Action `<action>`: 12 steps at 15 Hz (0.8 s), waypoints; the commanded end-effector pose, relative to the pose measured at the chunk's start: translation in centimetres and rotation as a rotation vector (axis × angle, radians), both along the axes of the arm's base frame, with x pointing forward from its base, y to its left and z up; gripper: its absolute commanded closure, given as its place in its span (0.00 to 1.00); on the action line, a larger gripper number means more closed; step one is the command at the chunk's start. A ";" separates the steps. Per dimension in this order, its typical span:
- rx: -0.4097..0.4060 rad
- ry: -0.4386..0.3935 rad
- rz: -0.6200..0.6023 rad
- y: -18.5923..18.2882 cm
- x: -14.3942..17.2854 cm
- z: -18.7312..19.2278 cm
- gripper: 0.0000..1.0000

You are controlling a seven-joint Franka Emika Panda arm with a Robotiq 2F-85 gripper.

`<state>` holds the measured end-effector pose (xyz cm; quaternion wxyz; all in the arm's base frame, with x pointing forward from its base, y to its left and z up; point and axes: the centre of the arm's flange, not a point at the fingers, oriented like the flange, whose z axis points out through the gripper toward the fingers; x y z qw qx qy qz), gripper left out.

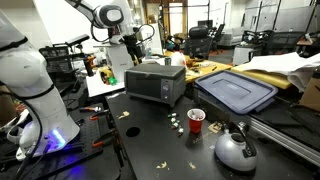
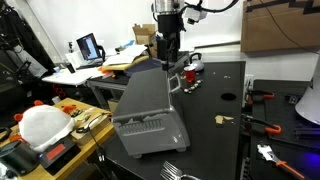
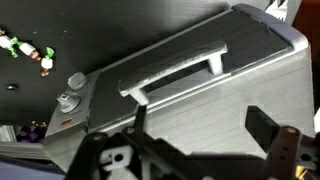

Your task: Put two pieces of candy in the red cup.

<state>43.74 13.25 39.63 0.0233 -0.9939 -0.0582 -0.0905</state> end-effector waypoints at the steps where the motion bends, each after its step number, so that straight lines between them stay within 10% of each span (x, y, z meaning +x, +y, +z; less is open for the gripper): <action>1: -0.007 -0.009 -0.037 -1.4 0.5 0.2 0.00; 12: -0.067 0.010 -0.186 -9.7 1.0 -0.9 0.00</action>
